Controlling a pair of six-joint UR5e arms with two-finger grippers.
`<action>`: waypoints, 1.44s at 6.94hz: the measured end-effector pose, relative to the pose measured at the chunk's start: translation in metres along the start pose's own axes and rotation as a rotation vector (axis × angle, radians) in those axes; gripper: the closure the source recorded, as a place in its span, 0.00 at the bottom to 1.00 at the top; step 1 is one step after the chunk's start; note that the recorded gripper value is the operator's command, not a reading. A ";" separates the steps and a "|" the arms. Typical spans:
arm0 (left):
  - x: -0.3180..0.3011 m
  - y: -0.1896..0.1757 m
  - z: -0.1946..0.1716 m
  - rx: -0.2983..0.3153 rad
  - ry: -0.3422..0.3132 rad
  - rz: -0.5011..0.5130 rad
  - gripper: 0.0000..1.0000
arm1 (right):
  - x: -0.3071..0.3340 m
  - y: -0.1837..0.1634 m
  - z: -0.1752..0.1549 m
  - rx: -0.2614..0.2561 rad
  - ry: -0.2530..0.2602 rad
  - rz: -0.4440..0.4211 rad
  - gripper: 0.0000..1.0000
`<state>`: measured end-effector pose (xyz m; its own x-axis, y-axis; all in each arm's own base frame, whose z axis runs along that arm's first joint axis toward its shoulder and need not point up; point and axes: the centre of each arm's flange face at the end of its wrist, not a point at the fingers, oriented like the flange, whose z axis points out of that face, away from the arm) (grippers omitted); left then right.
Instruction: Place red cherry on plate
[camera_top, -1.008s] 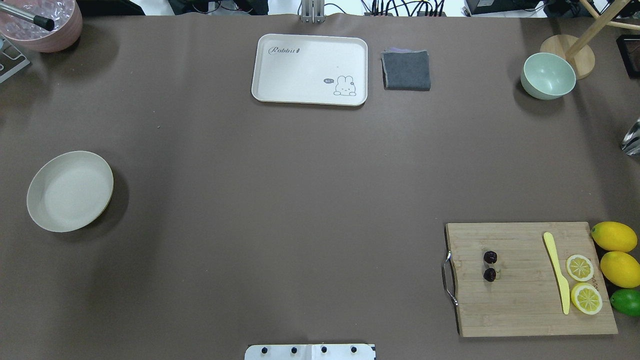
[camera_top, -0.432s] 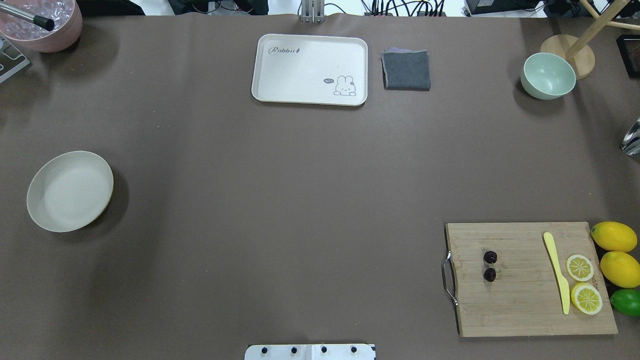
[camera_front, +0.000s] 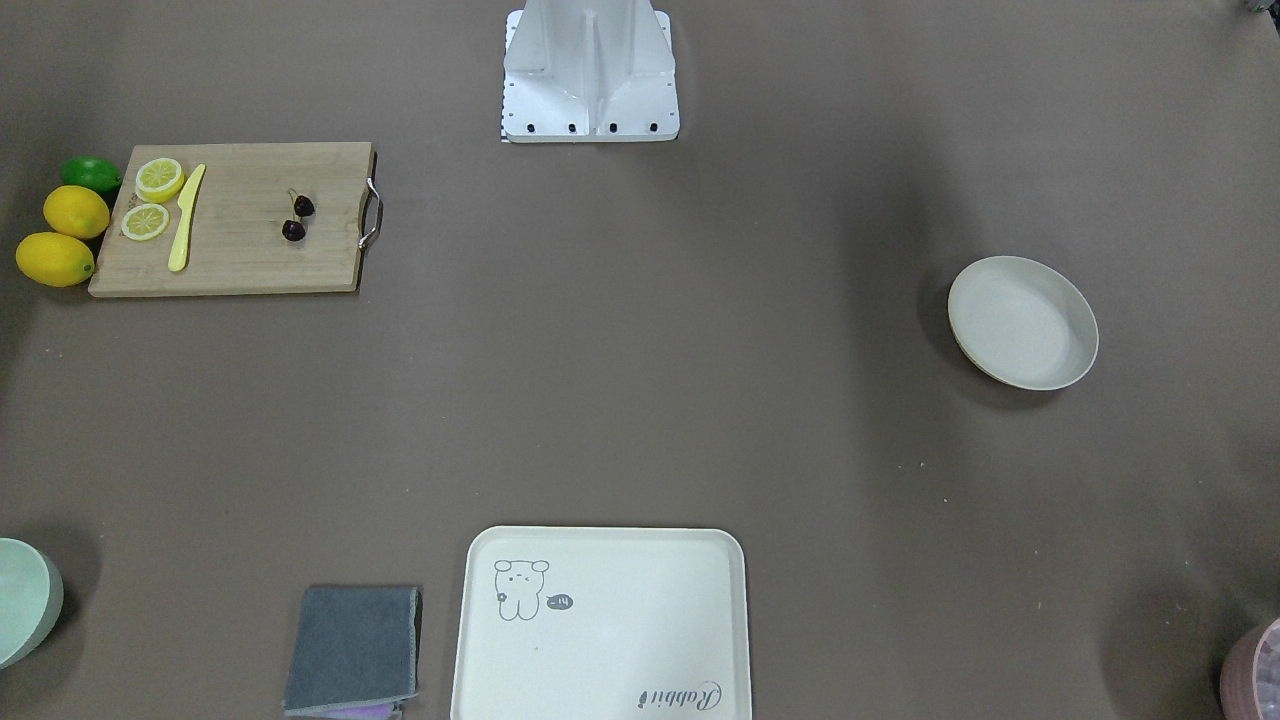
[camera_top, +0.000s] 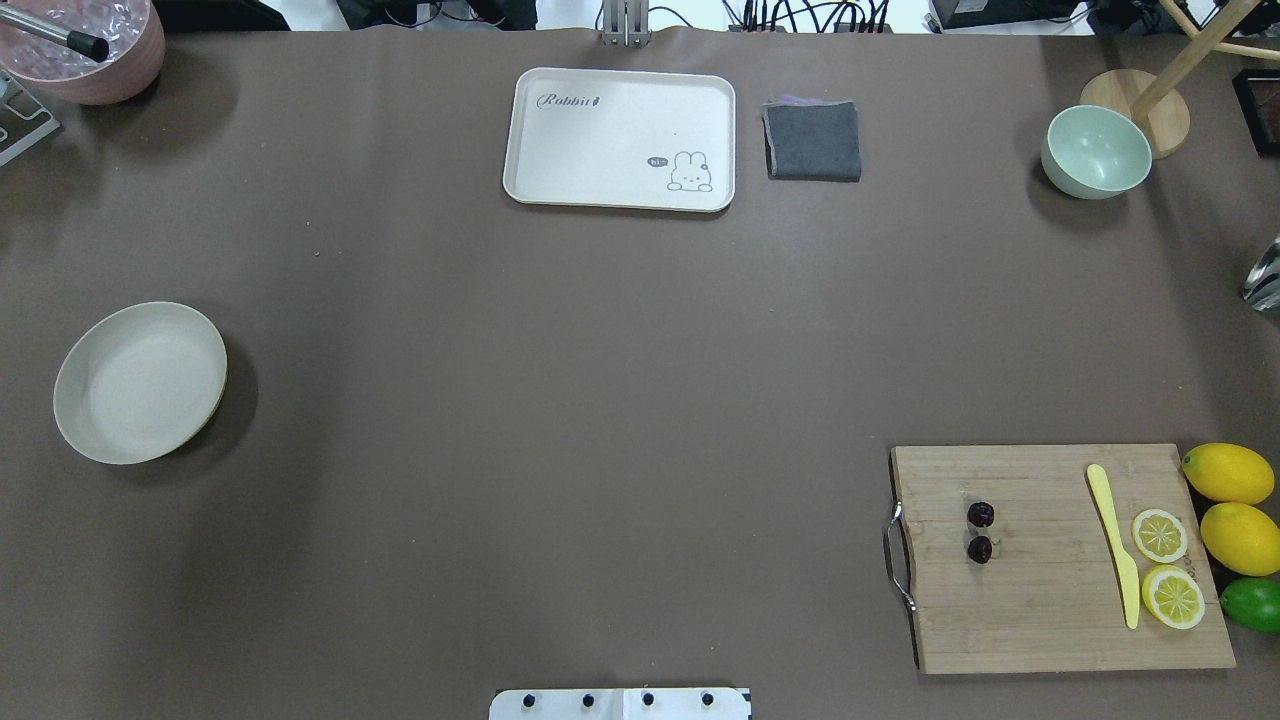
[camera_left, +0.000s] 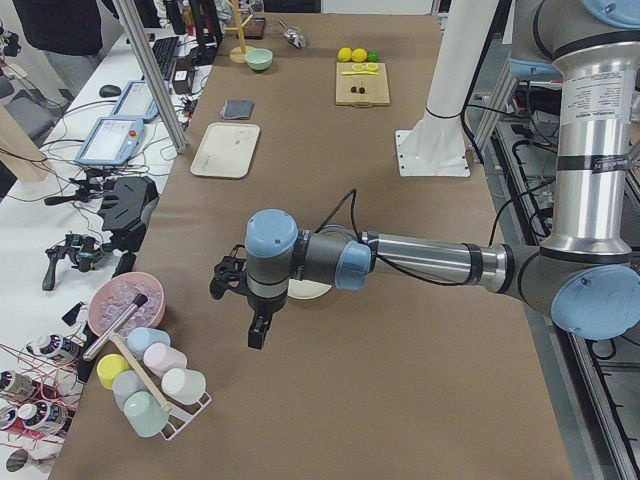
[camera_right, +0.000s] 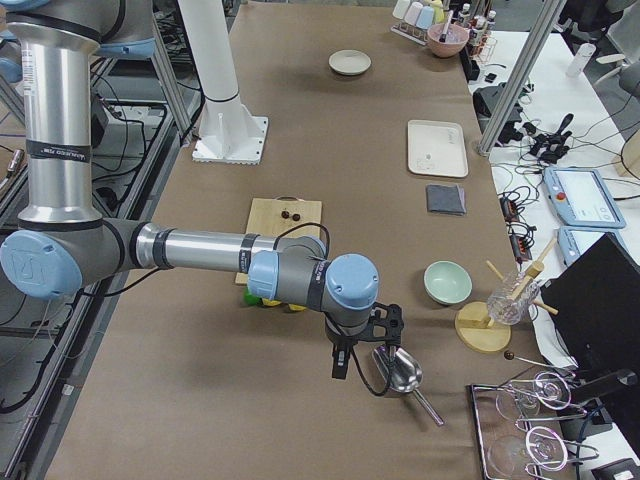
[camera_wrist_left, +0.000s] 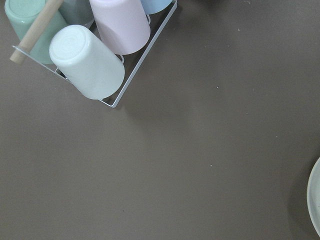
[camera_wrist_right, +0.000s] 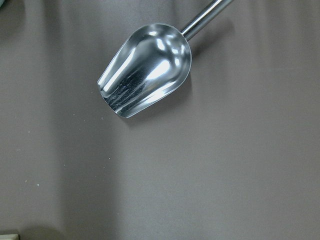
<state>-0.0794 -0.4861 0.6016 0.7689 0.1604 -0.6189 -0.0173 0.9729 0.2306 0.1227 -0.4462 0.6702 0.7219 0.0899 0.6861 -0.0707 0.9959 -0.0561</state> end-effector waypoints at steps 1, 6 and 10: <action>0.000 0.000 0.000 0.000 0.000 0.000 0.02 | 0.000 0.000 0.000 0.000 0.000 0.000 0.00; -0.001 0.001 0.001 -0.003 0.000 -0.003 0.02 | -0.002 0.000 -0.002 0.004 0.001 -0.002 0.00; 0.003 0.003 0.007 -0.013 0.008 0.003 0.02 | -0.006 -0.001 -0.007 0.013 0.002 -0.010 0.00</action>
<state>-0.0730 -0.4843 0.6055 0.7640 0.1648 -0.6238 -0.0285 0.9745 0.2226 0.1230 -0.4478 0.6613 0.7240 0.0799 0.6851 -0.0726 0.9966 -0.0395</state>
